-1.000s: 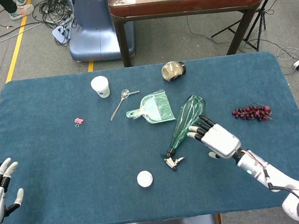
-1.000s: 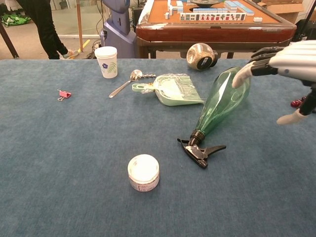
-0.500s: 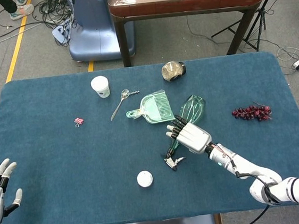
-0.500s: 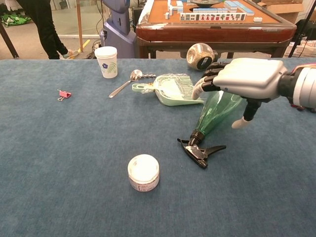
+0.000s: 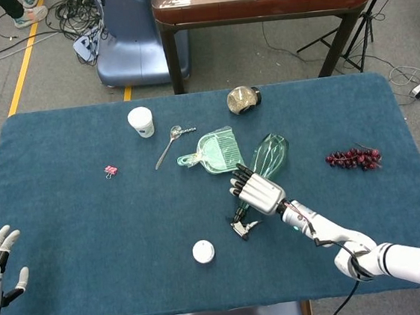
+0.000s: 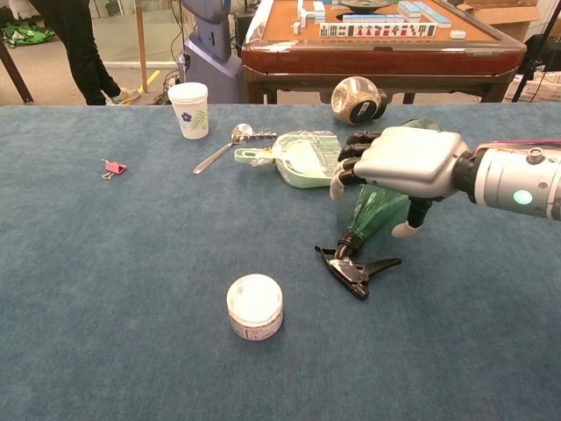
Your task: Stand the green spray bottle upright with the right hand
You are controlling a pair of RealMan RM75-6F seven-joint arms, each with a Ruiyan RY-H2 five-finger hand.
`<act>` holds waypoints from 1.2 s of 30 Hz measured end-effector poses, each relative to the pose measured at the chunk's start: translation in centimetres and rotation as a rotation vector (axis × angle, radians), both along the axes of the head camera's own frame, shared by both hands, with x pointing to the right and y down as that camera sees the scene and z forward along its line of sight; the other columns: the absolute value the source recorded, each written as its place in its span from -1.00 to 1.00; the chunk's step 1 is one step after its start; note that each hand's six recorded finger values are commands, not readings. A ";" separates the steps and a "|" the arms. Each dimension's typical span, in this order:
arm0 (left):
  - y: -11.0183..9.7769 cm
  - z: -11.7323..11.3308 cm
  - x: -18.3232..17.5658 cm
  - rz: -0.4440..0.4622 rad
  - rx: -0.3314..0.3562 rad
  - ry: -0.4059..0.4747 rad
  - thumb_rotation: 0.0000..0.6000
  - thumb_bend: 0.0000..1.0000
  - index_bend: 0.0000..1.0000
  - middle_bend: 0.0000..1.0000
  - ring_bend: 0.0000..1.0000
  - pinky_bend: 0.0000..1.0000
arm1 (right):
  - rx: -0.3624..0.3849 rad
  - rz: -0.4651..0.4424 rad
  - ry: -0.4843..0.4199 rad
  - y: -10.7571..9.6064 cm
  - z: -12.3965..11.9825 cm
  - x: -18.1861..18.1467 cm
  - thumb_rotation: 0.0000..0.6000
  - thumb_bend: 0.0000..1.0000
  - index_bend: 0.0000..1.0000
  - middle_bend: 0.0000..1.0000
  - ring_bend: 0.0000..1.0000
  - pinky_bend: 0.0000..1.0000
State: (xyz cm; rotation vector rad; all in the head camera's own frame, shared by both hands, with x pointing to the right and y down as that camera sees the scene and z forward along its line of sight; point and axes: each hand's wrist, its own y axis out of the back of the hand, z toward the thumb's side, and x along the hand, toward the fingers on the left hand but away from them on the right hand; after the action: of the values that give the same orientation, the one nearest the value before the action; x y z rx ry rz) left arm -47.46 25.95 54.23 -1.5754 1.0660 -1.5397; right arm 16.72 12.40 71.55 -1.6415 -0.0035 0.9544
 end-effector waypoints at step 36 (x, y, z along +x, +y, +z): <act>0.4 0.2 -1.0 -0.019 -0.006 -0.004 1.00 -0.09 -0.78 -0.92 -0.88 -0.92 | -0.117 0.257 -0.249 -2.5 -3.1 -0.8 1.00 -0.49 0.32 0.00 -0.31 -0.55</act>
State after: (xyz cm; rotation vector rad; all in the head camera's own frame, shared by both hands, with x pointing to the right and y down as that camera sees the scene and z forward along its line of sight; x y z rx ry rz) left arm -48.42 26.33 54.44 -1.5703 1.0785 -1.5596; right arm 15.91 9.88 68.41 -1.8911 -0.3408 0.9496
